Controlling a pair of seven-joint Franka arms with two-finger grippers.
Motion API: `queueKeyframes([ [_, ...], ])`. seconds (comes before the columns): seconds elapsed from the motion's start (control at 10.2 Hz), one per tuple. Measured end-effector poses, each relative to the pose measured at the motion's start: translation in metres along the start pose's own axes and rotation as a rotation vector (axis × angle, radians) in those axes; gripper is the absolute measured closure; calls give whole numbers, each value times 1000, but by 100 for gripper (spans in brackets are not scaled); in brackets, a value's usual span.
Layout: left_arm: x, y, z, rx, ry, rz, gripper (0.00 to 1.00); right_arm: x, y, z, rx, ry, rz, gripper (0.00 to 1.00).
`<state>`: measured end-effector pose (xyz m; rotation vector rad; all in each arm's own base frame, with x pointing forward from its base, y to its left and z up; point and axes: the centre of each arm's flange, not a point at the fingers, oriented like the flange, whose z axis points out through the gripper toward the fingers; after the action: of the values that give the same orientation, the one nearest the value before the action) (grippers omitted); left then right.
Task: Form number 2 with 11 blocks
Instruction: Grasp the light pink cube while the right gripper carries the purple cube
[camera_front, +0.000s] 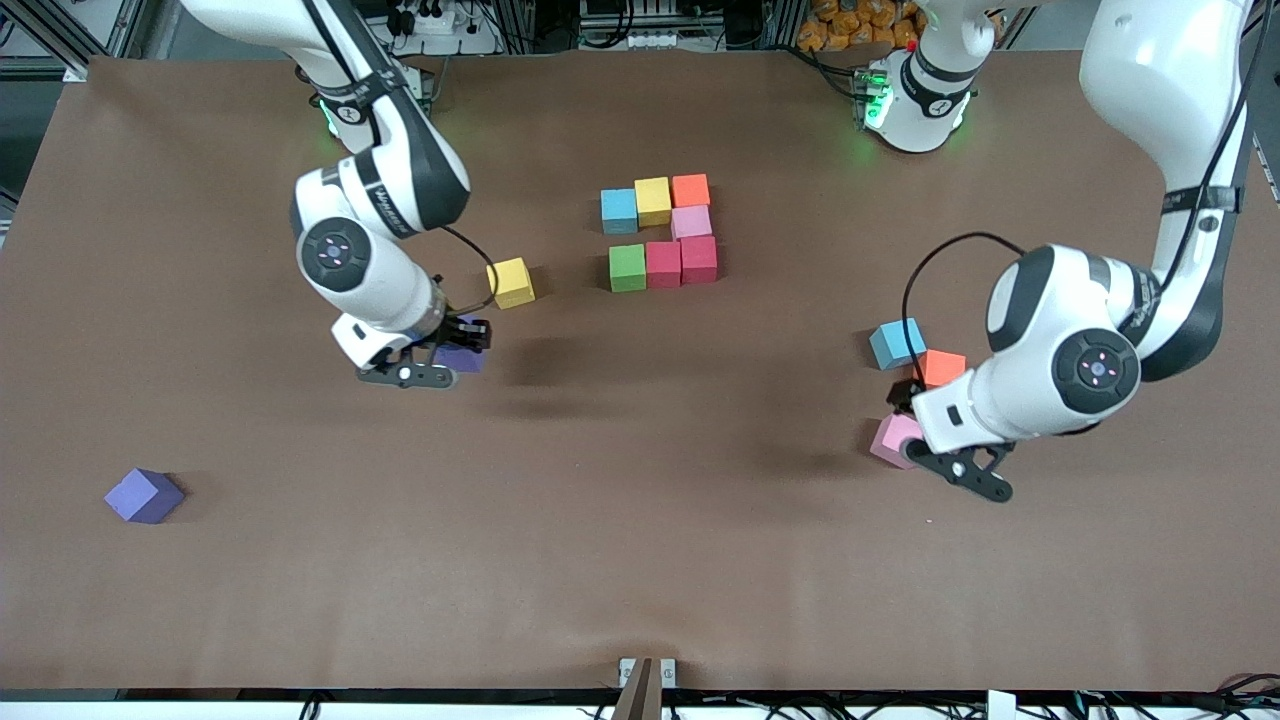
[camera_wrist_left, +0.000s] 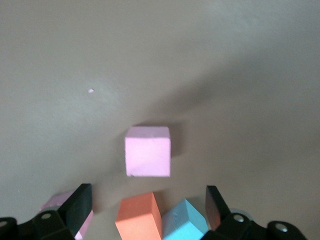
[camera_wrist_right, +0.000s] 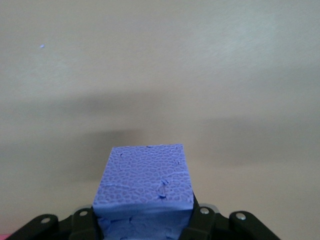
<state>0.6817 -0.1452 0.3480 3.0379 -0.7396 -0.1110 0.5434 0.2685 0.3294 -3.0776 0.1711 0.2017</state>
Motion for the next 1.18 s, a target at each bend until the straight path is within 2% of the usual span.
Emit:
queueKeyframes([
  [0.29,15,-10,41,2,25,-1,0,-14,-52,6,40,-13,-12,41],
  [0.49,22,-4,70,37,14,39,0,-20,-80,17,30,-16,-45,41],
  [1.18,21,-4,108,29,-32,47,0,-25,-151,66,-26,-10,-133,41],
])
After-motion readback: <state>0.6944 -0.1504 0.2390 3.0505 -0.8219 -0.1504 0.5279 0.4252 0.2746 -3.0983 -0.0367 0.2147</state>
